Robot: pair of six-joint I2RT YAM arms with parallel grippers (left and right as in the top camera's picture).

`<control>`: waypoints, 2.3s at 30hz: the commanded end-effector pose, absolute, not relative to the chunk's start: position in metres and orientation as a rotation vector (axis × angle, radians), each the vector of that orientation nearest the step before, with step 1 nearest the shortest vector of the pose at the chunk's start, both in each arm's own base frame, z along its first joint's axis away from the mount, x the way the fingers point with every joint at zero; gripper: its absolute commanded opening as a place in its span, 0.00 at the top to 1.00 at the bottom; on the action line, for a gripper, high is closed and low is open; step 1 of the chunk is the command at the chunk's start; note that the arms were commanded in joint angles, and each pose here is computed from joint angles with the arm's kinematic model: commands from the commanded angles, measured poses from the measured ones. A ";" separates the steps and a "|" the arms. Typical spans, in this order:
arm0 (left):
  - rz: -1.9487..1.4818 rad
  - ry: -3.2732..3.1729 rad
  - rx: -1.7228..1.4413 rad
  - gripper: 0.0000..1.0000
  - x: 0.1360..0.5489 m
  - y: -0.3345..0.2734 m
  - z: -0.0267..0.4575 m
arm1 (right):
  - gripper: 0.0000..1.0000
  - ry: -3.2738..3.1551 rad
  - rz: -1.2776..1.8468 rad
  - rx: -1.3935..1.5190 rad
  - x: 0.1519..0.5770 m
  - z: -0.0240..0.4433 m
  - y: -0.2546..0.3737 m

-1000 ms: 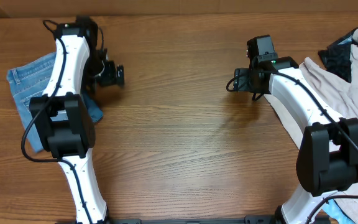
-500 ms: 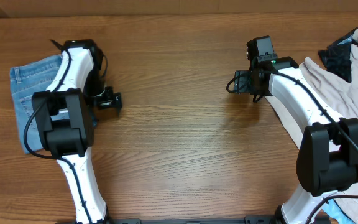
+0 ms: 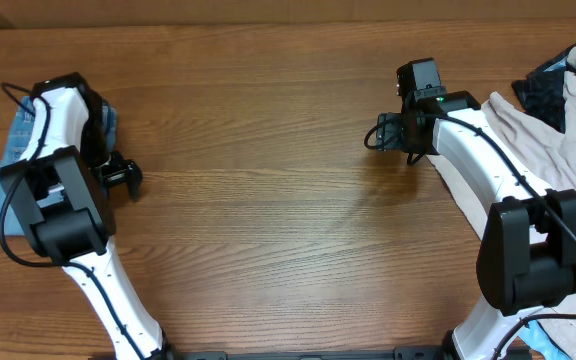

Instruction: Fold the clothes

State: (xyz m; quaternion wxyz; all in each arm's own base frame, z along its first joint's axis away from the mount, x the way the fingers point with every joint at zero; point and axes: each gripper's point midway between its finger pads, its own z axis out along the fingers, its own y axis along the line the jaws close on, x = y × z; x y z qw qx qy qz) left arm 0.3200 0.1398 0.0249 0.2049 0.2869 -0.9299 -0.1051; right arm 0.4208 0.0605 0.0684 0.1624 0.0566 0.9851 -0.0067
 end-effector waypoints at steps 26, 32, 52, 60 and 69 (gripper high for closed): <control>0.245 -3.140 -0.215 0.00 0.398 -0.076 0.103 | 0.00 2.911 0.205 0.132 0.399 0.077 0.087; 0.198 -3.047 -0.111 0.00 0.370 -0.065 0.112 | 0.00 2.840 0.230 0.135 0.388 0.126 0.086; 0.199 -3.591 -0.060 0.00 0.281 -0.043 0.290 | 0.00 2.400 0.316 0.088 0.274 0.289 0.064; 0.077 -3.906 -0.003 0.00 0.233 -0.019 0.303 | 0.00 2.299 0.284 0.088 0.237 0.258 0.052; -0.289 -4.081 0.270 0.00 0.218 0.019 0.277 | 0.00 2.100 0.151 0.242 0.231 0.243 0.018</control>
